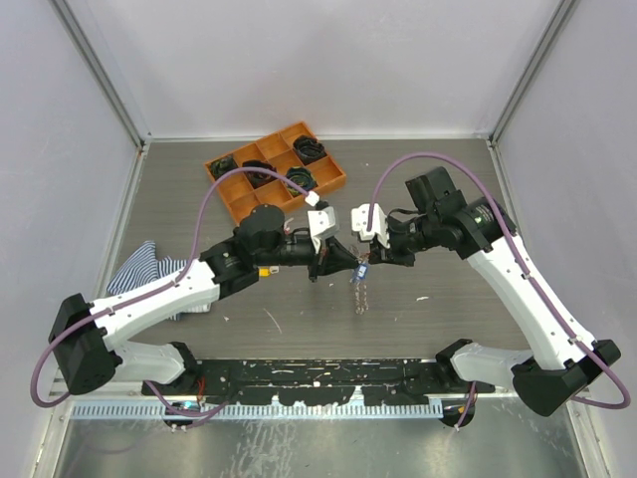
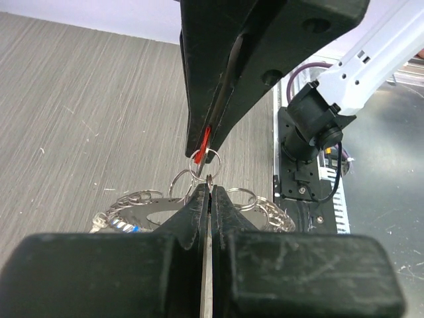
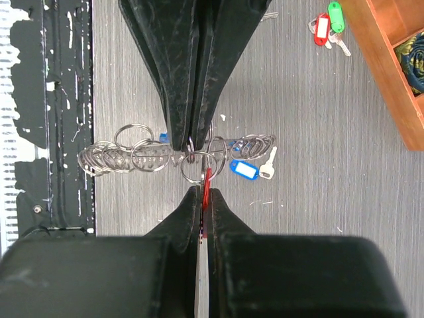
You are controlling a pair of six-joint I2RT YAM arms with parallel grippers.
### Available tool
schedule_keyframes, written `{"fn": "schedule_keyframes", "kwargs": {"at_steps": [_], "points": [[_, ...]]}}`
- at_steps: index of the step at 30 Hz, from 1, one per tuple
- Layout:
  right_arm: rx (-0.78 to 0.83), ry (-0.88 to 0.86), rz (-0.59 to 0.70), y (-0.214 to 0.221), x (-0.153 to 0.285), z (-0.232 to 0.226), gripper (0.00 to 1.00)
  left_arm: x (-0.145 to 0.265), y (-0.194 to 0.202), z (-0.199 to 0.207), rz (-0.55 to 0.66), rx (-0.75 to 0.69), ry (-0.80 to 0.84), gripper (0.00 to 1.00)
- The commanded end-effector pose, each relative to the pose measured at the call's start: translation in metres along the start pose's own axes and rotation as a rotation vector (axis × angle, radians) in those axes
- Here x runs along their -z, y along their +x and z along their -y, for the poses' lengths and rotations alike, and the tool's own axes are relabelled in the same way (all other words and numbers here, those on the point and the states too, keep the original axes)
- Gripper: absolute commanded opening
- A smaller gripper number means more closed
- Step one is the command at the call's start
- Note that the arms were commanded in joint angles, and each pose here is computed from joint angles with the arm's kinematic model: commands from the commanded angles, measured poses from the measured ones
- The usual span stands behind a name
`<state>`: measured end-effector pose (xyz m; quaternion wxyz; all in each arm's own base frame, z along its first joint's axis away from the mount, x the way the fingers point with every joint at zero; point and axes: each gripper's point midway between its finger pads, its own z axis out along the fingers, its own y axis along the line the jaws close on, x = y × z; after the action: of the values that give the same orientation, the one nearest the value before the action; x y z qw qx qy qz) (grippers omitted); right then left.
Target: Remove the keys from the keyring
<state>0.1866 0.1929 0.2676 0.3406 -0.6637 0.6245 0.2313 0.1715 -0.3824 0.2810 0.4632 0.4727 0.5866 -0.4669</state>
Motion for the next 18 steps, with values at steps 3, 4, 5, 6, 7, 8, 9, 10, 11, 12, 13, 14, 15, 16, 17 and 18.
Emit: {"fn": "schedule_keyframes", "kwargs": {"at_steps": [3, 4, 5, 6, 7, 8, 9, 10, 11, 12, 13, 14, 15, 16, 17, 18], "points": [[0.197, 0.097, 0.004, -0.011, 0.017, 0.018, 0.01, 0.009, -0.027, 0.026, 0.061, -0.086, 0.164, 0.0], [0.233, 0.097, 0.0, -0.011, 0.017, 0.019, 0.01, 0.008, -0.026, 0.027, 0.052, -0.086, 0.176, 0.0], [0.268, 0.095, -0.004, -0.011, 0.017, 0.02, 0.01, 0.008, -0.026, 0.029, 0.045, -0.088, 0.189, 0.0], [0.294, 0.087, -0.01, -0.01, 0.016, 0.021, 0.01, 0.008, -0.025, 0.03, 0.038, -0.092, 0.199, 0.0], [0.317, 0.08, -0.015, -0.01, 0.016, 0.023, 0.01, 0.009, -0.026, 0.032, 0.031, -0.095, 0.208, 0.0], [0.34, 0.076, -0.02, -0.01, 0.016, 0.024, 0.01, 0.01, -0.025, 0.032, 0.025, -0.098, 0.213, 0.0], [0.366, 0.07, -0.025, -0.01, 0.015, 0.025, 0.01, 0.01, -0.025, 0.033, 0.018, -0.101, 0.215, 0.0], [0.393, 0.066, -0.029, -0.009, 0.014, 0.027, 0.01, 0.011, -0.024, 0.033, 0.011, -0.104, 0.215, 0.0], [0.411, 0.062, -0.033, -0.009, 0.014, 0.028, 0.01, 0.011, -0.023, 0.032, 0.007, -0.112, 0.215, 0.0], [0.426, 0.055, -0.036, -0.009, 0.013, 0.029, 0.01, 0.011, -0.022, 0.032, -0.001, -0.116, 0.212, 0.0], [0.439, 0.052, -0.038, -0.009, 0.013, 0.03, 0.01, 0.012, -0.021, 0.031, -0.008, -0.122, 0.209, 0.0], [0.447, 0.049, -0.041, -0.009, 0.013, 0.03, 0.01, 0.012, -0.019, 0.03, -0.016, -0.131, 0.205, 0.0], [0.454, 0.044, -0.044, -0.008, 0.012, 0.03, 0.01, 0.013, -0.017, 0.029, -0.025, -0.136, 0.203, 0.0], [0.459, 0.039, -0.047, -0.007, 0.012, 0.029, 0.01, 0.013, -0.015, 0.028, -0.031, -0.141, 0.2, 0.0], [0.464, 0.034, -0.044, -0.008, 0.012, 0.028, 0.01, 0.013, -0.014, 0.027, -0.033, -0.147, 0.195, 0.0], [0.465, 0.025, -0.041, -0.007, 0.011, 0.026, 0.01, 0.013, -0.013, 0.026, -0.034, -0.153, 0.19, 0.0]]}}
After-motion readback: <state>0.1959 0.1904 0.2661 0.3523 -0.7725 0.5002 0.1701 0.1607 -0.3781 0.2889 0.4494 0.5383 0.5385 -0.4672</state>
